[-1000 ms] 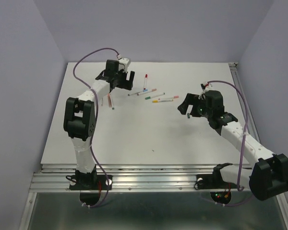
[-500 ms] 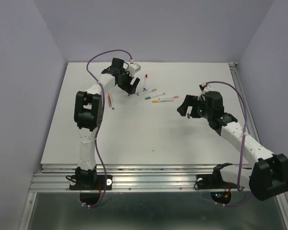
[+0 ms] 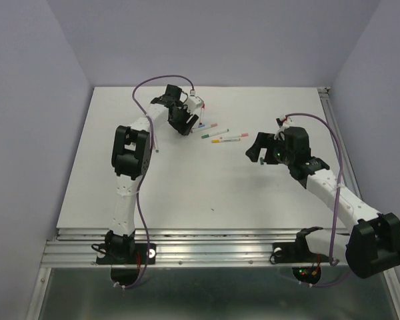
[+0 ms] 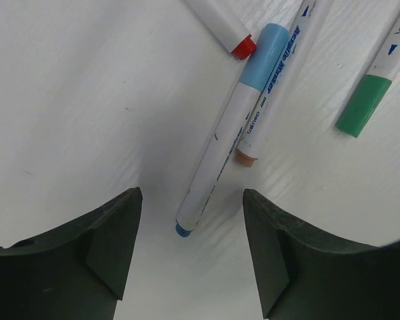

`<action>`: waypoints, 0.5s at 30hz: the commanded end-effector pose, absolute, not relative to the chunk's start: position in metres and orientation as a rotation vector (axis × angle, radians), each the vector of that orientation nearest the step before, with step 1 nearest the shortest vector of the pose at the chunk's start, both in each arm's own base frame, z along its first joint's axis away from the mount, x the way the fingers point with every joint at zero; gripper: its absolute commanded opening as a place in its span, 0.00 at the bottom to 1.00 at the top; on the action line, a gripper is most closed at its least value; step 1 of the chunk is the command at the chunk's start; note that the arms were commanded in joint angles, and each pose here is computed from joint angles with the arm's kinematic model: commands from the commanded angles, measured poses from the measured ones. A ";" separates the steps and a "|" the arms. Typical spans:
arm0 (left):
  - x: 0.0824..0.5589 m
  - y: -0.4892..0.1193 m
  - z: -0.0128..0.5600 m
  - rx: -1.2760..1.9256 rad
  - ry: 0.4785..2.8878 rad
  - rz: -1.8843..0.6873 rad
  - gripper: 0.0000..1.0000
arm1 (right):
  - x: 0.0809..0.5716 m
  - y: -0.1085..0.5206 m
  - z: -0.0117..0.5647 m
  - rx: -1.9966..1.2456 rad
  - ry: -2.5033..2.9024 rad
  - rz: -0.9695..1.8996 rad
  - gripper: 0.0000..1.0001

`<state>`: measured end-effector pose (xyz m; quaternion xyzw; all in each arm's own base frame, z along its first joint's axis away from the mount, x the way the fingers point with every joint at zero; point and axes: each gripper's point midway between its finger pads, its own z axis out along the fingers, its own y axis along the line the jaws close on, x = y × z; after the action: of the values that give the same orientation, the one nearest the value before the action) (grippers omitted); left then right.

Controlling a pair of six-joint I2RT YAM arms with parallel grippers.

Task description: Open the pen caps

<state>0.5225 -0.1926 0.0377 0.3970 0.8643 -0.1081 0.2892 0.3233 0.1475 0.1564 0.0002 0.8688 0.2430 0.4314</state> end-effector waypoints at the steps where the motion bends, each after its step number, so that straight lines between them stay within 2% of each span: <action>1: 0.535 -0.193 0.058 1.082 2.258 -0.254 0.72 | 0.327 0.149 0.170 -0.022 2.108 0.613 1.00; 2: 0.536 -0.195 0.056 1.085 2.261 -0.250 0.70 | 0.326 0.148 0.171 -0.021 2.108 0.612 1.00; 3: 0.538 -0.192 0.054 1.081 2.267 -0.236 0.61 | 0.326 0.147 0.170 -0.018 2.109 0.609 1.00; 4: 0.538 -0.192 0.051 1.088 2.271 -0.233 0.58 | 0.325 0.148 0.170 -0.020 2.108 0.610 1.00; 9: 0.538 -0.195 0.042 1.109 2.278 -0.231 0.45 | 0.326 0.147 0.172 -0.016 2.099 0.604 1.00; 12: 0.536 -0.194 0.034 1.126 2.289 -0.223 0.34 | 0.326 0.146 0.172 -0.017 2.099 0.601 1.00; 15: 0.532 -0.195 0.028 1.139 2.299 -0.236 0.34 | 0.327 0.143 0.171 -0.004 2.102 0.582 1.00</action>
<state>0.5242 -0.2004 0.0293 0.4135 0.8613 -0.1040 0.2762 0.3228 0.1470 0.1598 0.0001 0.8666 0.2434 0.4357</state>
